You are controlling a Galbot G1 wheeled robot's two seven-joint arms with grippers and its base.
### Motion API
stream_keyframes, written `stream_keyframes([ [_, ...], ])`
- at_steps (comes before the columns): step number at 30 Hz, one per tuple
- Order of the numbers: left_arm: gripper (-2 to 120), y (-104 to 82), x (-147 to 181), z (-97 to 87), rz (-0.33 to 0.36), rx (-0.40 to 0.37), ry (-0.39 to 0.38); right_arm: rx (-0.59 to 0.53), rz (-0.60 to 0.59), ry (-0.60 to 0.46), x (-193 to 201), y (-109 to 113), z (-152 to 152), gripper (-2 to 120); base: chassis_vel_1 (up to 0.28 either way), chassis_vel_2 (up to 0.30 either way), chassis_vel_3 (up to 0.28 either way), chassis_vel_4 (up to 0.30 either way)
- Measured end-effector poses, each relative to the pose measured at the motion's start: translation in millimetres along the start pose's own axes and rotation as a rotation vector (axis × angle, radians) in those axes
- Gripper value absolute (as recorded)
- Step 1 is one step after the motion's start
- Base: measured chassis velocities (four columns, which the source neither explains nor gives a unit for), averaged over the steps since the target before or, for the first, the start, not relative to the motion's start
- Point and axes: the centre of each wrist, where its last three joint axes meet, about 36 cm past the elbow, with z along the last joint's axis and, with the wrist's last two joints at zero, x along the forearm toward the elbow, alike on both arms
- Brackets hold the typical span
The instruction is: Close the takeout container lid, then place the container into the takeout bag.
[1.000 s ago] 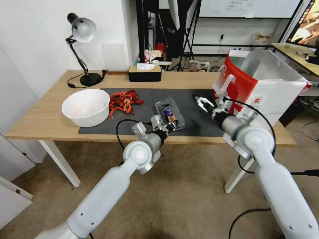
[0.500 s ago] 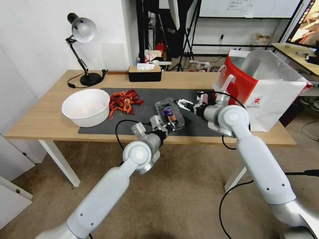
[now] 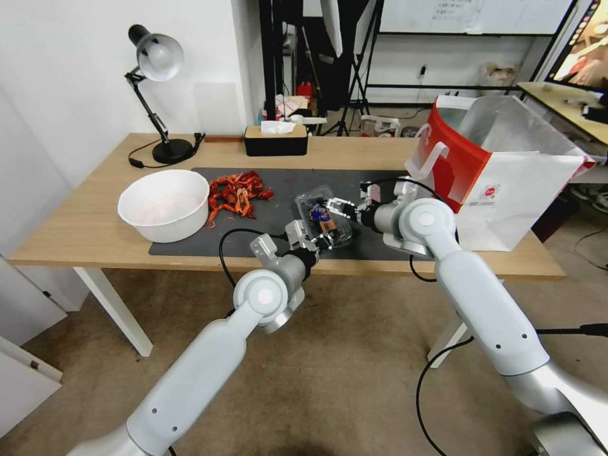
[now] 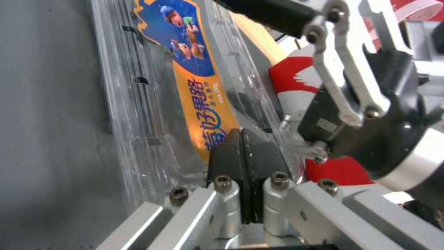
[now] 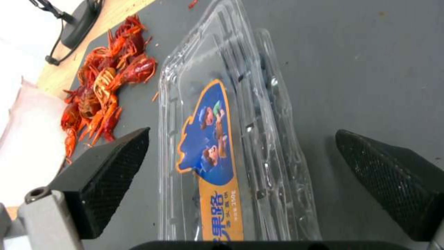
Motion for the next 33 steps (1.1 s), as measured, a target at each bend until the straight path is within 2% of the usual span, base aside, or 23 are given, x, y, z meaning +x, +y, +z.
stream_keyframes([
  [5,0,-0.1,1.2,-0.6,0.002,-0.001,-0.002,-0.008,0.001,0.01,-3.3,0.0,0.1,98,0.0,0.0,0.0,0.0],
  [8,0,-0.3,2.3,-0.6,0.003,-0.001,-0.002,-0.028,0.004,0.021,-6.1,-0.3,-1.7,87,0.0,0.0,0.0,0.0],
  [13,0,-0.2,2.4,-1.1,0.004,-0.001,-0.004,-0.038,0.009,0.028,-7.8,-1.5,-2.2,77,0.0,0.0,0.0,0.0],
  [16,0,-0.1,2.6,-1.8,0.004,-0.001,-0.006,-0.044,0.012,0.032,-9.3,-1.7,-1.7,61,0.0,0.0,0.0,0.0],
  [18,0,0.1,2.7,-1.8,0.004,-0.001,-0.006,-0.045,0.013,0.033,-9.7,-1.4,-1.2,57,0.0,0.0,0.0,0.0],
  [21,0,0.8,3.4,-1.8,0.003,0.0,-0.007,-0.05,0.015,0.038,-10.8,-1.8,1.1,42,0.0,0.0,0.0,0.0],
  [22,0,0.8,3.4,-1.8,0.003,0.0,-0.007,-0.05,0.015,0.038,-10.8,-1.8,1.1,42,0.0,0.0,0.0,0.0],
  [25,0,0.6,4.4,-2.4,0.005,0.001,-0.011,-0.057,0.019,0.04,-11.7,-3.2,3.0,29,0.0,0.0,0.0,0.0],
  [26,0,0.6,4.4,-2.4,0.005,0.001,-0.011,-0.057,0.019,0.04,-11.7,-3.2,3.0,29,0.0,0.0,0.0,0.0],
  [29,0,0.0,6.1,-4.9,0.007,-0.002,-0.02,-0.06,0.02,0.038,-11.6,-4.4,3.5,14,0.0,0.0,0.0,0.0],
  [30,0,0.0,6.1,-4.9,0.007,-0.002,-0.02,-0.06,0.02,0.038,-11.6,-4.4,3.5,14,0.0,0.0,0.0,0.0],
  [33,0,1.0,12.5,-9.7,0.015,-0.018,-0.044,-0.067,0.018,0.031,-9.7,-5.1,2.1,1,0.0,0.0,0.0,0.0],
])
